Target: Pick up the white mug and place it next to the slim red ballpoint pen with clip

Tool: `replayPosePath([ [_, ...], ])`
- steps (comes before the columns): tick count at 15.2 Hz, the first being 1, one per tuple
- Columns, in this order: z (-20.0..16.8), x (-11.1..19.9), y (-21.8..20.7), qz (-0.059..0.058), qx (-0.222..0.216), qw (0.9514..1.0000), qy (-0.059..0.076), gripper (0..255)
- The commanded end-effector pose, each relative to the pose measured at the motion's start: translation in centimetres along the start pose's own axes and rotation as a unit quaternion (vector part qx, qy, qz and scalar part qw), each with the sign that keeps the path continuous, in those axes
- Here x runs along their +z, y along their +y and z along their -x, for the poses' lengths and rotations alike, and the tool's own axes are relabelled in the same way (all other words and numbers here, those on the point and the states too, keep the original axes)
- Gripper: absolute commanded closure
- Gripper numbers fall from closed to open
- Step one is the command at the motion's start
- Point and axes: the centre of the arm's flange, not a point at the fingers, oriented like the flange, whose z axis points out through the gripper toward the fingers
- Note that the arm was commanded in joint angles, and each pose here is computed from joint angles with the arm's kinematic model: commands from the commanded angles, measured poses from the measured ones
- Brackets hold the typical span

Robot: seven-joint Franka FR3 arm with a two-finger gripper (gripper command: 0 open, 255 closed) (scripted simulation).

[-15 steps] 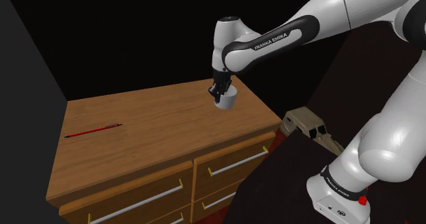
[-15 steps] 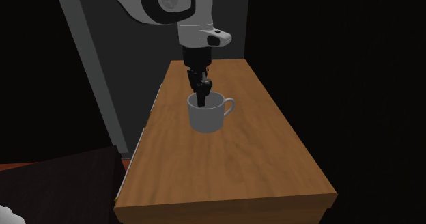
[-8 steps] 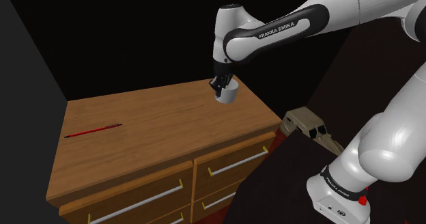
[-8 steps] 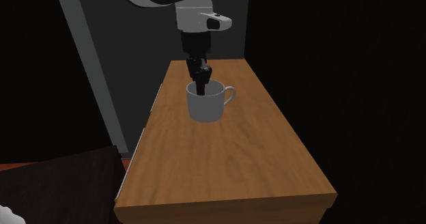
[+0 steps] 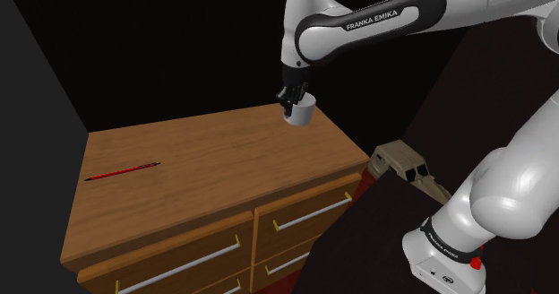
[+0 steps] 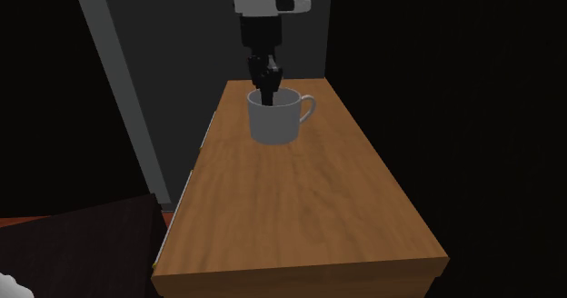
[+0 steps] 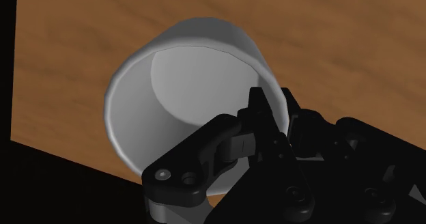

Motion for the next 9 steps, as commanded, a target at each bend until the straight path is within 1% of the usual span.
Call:
replayPosePath([
  [1,0.1,-1.1,0.1,0.0,0.0,1.0,0.0,255],
  [9,0.1,-5.3,0.3,0.0,0.0,1.0,0.0,255],
])
